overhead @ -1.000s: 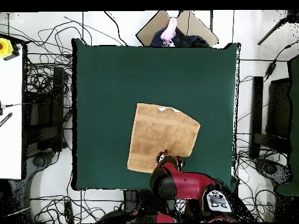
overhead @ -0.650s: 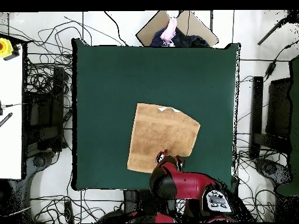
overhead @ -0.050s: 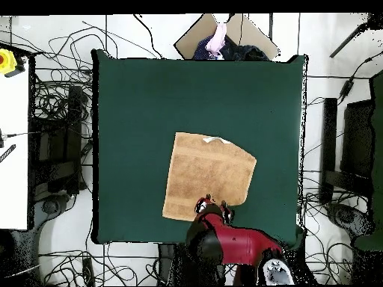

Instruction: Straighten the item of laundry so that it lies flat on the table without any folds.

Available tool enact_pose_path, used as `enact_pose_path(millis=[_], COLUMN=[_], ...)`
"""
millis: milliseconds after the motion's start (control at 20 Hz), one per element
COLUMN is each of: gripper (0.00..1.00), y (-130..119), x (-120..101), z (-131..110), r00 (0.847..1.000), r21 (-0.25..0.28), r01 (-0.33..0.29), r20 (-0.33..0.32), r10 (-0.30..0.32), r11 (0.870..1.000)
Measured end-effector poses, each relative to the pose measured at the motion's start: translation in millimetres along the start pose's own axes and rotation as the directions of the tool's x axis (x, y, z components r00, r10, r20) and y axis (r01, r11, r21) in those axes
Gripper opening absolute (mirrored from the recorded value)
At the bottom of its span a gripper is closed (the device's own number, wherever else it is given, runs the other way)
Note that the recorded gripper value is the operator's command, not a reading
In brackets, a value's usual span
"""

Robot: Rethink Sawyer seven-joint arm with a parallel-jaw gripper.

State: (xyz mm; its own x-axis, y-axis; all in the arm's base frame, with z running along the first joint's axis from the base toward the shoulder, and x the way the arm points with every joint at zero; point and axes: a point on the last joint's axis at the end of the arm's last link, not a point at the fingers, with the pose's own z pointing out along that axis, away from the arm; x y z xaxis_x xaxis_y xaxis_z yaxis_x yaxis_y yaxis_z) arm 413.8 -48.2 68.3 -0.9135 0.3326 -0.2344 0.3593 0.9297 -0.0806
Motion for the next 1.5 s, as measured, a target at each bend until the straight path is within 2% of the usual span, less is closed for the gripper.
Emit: enact_pose_path(millis=[50,150,200,400,550,850,950,1100,1350,1500], gripper=[1.0,1.0,1.0,1.0,1.0,1.0,1.0,1.0,1.0,1.0], y=[-2,-4,-8,-8,-5,10,25,34,44,50], x=[-4,-8,-13,-29,-38,-53,-58,-59,-60,-64], z=[-13,-25,-41,-61,-65,-58,-51,-45,-30,-17], r00=[1.0,1.0,0.999,0.999,0.999,0.988,0.975,0.965,0.962,0.967], r21=[0.003,0.01,0.023,0.023,0.012,-0.042,-0.086,-0.114,-0.138,-0.142], r01=[-0.012,-0.021,-0.033,-0.038,-0.032,0.0,0.026,0.043,0.042,0.008], r20=[-0.002,-0.006,-0.011,0.012,0.041,0.151,0.224,0.264,0.274,0.254], r10=[0.012,0.022,0.033,0.038,0.032,0.006,-0.006,-0.011,-0.003,0.028], r11=[1.0,1.0,0.999,0.999,0.999,0.999,0.996,0.993,0.99,0.99])
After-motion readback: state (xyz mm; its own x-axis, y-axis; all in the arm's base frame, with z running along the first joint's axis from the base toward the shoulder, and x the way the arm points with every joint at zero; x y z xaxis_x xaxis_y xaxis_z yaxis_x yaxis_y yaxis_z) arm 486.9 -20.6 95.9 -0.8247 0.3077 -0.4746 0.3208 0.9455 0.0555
